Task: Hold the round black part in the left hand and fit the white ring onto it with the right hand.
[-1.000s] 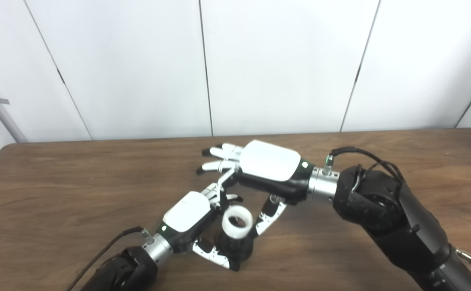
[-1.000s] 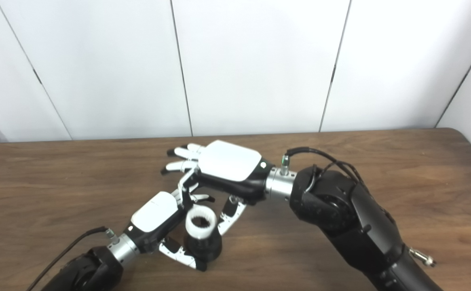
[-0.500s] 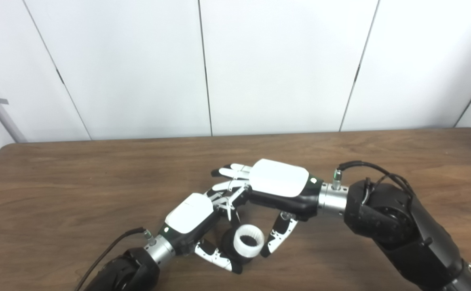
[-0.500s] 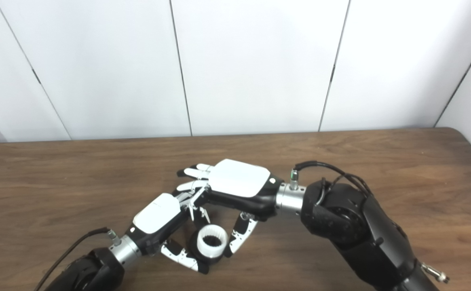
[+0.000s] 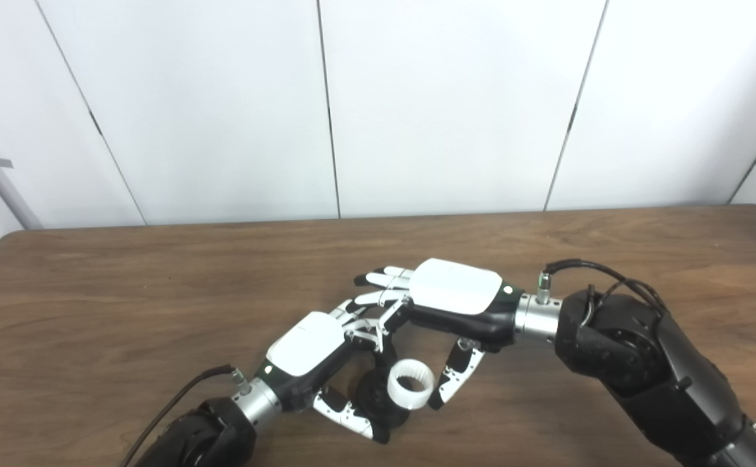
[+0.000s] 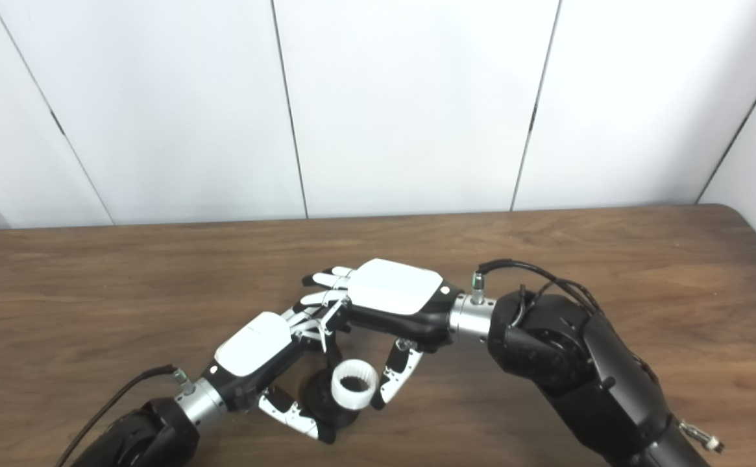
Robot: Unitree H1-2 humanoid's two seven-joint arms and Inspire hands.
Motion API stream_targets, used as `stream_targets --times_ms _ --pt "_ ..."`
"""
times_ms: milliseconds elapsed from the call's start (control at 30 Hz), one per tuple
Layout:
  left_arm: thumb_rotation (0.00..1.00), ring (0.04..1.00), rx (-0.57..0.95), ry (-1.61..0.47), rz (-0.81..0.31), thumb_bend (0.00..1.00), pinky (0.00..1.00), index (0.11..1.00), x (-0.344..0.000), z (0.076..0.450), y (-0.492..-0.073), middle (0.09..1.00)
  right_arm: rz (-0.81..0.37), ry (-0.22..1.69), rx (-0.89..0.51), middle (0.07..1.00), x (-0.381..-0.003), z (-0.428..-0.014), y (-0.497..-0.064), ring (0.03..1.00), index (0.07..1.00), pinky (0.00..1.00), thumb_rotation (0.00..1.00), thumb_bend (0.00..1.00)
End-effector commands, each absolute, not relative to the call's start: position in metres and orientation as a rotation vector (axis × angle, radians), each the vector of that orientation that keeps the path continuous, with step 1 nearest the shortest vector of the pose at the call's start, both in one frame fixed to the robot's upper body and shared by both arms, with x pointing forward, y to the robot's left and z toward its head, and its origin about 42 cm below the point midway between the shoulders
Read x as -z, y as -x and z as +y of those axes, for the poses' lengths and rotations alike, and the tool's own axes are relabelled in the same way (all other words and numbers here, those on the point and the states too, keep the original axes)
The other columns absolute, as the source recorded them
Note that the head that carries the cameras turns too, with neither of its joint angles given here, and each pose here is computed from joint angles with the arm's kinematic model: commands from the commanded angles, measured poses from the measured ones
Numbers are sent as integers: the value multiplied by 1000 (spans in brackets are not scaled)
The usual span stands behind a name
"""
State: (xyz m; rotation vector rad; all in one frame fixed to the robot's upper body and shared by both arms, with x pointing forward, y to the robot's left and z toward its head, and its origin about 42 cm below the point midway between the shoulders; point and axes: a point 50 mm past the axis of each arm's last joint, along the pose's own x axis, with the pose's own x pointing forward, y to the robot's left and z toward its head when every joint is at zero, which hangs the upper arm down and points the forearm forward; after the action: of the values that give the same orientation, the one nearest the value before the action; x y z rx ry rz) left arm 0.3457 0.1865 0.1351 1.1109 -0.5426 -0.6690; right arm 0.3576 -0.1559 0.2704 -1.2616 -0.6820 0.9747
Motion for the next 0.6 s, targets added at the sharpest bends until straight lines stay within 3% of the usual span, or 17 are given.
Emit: stream_targets --times_ms 0,567 --pt "57 1000 690 -1113 -590 524 1000 479 -142 182 -345 852 -777 1261 -936 915 -290 -149 -362 1000 481 1000 145 525" --pt "56 1000 697 -1124 -589 524 1000 480 -146 179 -346 870 -806 1216 -940 908 -275 -135 -365 1000 481 1000 146 525"
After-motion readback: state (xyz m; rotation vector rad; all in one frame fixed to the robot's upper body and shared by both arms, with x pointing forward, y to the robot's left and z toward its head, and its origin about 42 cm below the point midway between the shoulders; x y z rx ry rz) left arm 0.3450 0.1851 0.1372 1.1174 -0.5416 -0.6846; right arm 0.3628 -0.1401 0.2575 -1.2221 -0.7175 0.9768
